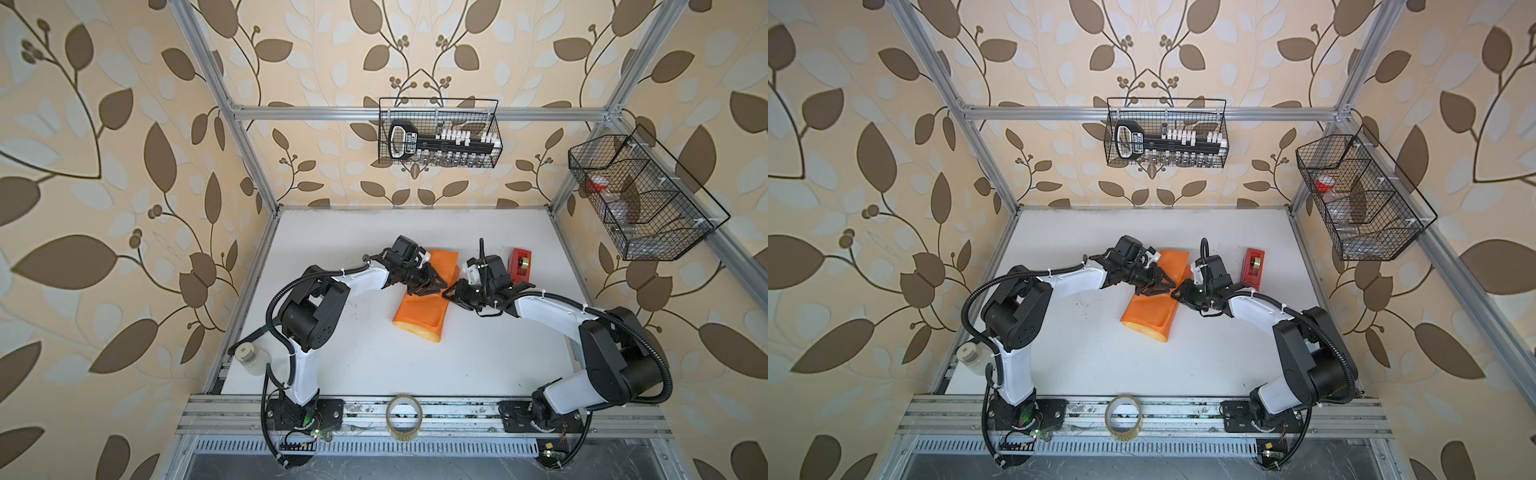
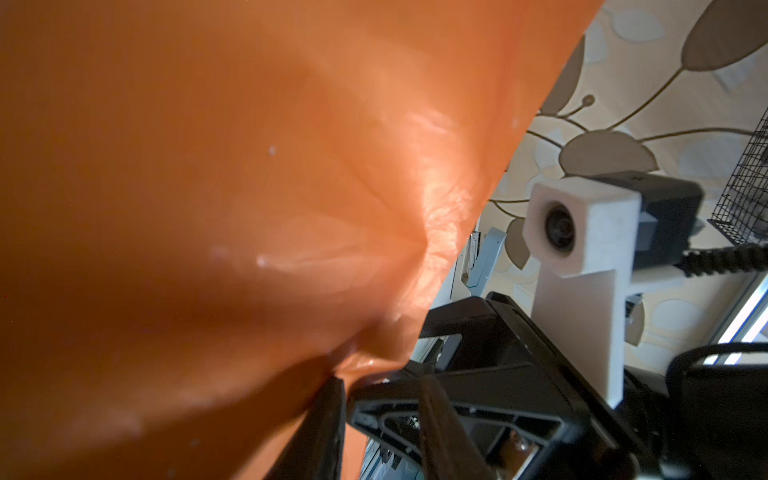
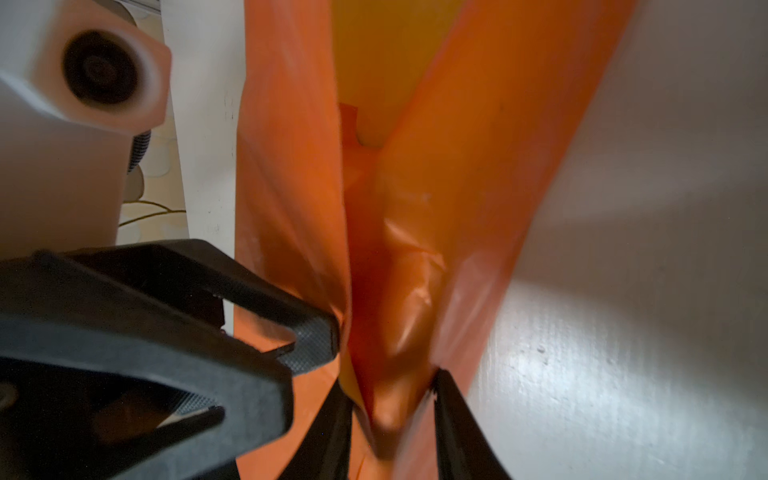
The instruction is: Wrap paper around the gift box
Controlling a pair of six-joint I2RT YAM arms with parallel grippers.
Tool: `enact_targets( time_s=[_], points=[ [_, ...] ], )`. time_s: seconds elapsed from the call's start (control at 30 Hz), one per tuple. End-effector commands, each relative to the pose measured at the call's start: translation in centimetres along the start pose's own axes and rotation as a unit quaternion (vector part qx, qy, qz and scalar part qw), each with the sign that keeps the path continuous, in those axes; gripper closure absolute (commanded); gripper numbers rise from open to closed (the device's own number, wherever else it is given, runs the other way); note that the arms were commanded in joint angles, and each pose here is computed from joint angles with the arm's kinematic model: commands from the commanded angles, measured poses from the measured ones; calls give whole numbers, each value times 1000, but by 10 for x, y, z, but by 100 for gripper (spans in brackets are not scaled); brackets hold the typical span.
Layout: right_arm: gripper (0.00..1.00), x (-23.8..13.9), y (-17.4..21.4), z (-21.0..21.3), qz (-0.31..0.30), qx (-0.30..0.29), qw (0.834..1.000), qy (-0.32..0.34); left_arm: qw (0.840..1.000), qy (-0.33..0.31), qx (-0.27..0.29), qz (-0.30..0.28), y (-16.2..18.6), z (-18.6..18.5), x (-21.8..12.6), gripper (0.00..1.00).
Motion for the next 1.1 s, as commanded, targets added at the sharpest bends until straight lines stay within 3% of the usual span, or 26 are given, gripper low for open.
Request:
enact_targets(
  time_s=[0.0,0.27,0.5,0.6,0.7,0.83,1.07],
  points=[
    [70,12,30,-34,42,14,998,53,999,-38,-12,16,11,13,0,65],
    [70,14,31,-38,47,14,997,59,999,-17,37,17,3,-35,-26,58],
    [70,14,28,-35,48,12,997,57,995,-2,96,-31,-11,-84,-104,49],
    [70,15,28,-31,50,8,997,52,992,-49,90,-79,-21,-55,-135,40],
    [70,16,26,-28,53,-3,997,52,983,-127,68,-111,-29,1,-149,28],
    [71,19,23,-21,59,-14,997,39,984,-145,59,-84,-17,40,-134,13],
    [73,29,20,-16,67,-23,997,30,988,-131,56,-61,-17,46,-105,11]
  ],
)
Point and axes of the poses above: each gripper's point midway between its finger pads, its own x axis out along the fingers, its own z axis along the line the jaws close on, y = z × x, the point moved 2 cm from there along -x, back along the fingers, and after that the axes turned 6 degrees about -x, right-handed, at the moved point
